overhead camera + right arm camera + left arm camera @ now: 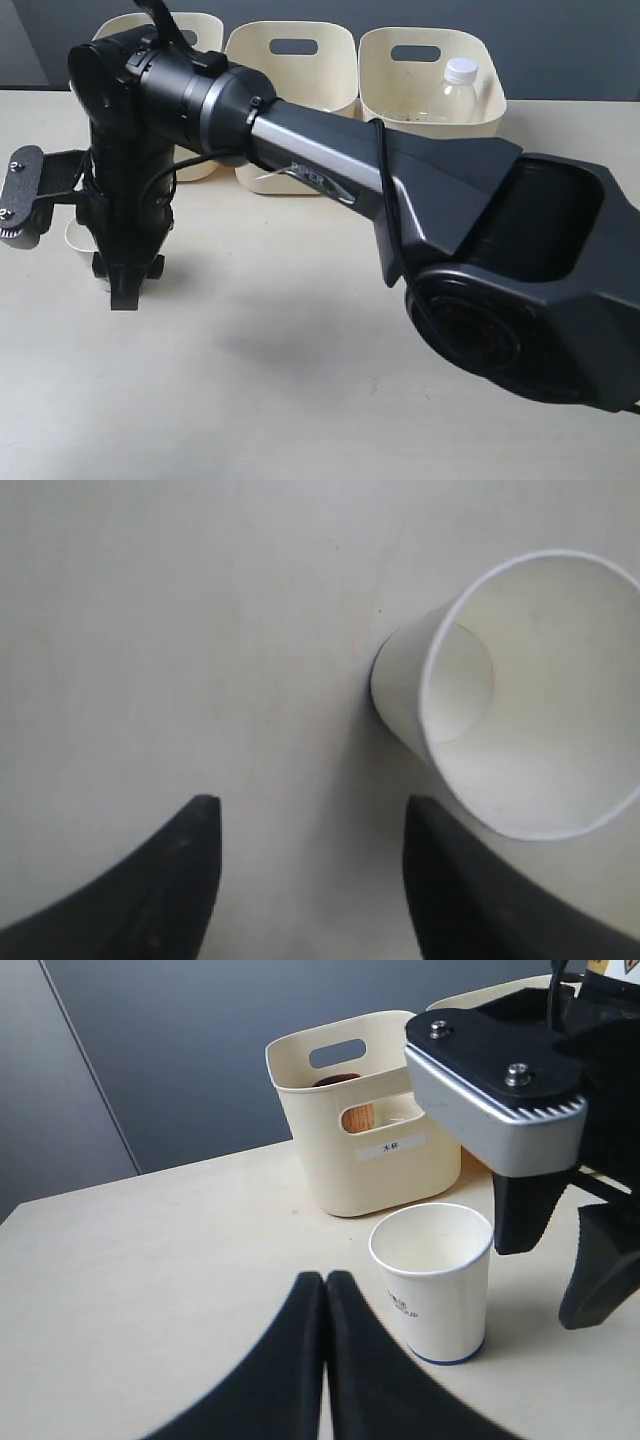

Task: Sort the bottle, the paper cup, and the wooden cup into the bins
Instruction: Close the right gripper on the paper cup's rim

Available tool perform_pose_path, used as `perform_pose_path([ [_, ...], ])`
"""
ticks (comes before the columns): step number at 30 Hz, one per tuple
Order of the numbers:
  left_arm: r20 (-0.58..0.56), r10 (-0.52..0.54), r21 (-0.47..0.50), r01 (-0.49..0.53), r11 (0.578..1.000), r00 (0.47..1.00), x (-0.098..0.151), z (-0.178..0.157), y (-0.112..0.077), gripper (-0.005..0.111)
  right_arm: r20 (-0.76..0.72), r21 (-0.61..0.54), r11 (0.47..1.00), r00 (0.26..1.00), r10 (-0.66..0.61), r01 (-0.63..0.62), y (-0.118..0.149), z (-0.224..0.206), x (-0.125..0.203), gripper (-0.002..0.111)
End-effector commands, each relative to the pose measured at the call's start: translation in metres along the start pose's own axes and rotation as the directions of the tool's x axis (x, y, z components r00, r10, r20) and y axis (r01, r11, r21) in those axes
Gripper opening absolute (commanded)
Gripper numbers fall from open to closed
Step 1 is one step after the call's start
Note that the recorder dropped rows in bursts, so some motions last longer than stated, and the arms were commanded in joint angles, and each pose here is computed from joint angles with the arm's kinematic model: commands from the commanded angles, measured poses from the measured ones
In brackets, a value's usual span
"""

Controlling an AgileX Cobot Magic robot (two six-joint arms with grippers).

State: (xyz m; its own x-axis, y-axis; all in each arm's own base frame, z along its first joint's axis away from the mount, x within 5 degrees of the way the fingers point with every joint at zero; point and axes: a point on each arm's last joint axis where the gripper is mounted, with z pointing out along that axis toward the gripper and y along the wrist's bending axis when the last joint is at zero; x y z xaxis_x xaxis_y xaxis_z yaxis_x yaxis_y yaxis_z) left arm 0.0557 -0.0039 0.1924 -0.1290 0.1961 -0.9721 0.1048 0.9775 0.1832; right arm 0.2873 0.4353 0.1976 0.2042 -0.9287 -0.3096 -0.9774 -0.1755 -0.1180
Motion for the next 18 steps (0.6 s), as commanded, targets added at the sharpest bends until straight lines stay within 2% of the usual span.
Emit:
perform_pose_path([
  [1,0.011,-0.001,0.006,0.001,1.000,1.000,0.000,0.000,0.000,0.000,-0.010,0.045,0.997,0.998,-0.063,0.064,-0.001,-0.001,-0.002,0.053],
  [12,0.011,-0.001,0.006,0.001,1.000,1.000,0.000,0.000,0.000,0.000,0.015,0.173,0.972,0.986,-0.167,0.162,-0.008,-0.002,-0.011,0.053],
  [18,0.011,-0.001,0.006,0.001,1.000,1.000,0.000,0.000,0.000,0.000,0.019,0.183,0.969,0.985,-0.172,0.166,-0.011,0.000,-0.009,0.053],
])
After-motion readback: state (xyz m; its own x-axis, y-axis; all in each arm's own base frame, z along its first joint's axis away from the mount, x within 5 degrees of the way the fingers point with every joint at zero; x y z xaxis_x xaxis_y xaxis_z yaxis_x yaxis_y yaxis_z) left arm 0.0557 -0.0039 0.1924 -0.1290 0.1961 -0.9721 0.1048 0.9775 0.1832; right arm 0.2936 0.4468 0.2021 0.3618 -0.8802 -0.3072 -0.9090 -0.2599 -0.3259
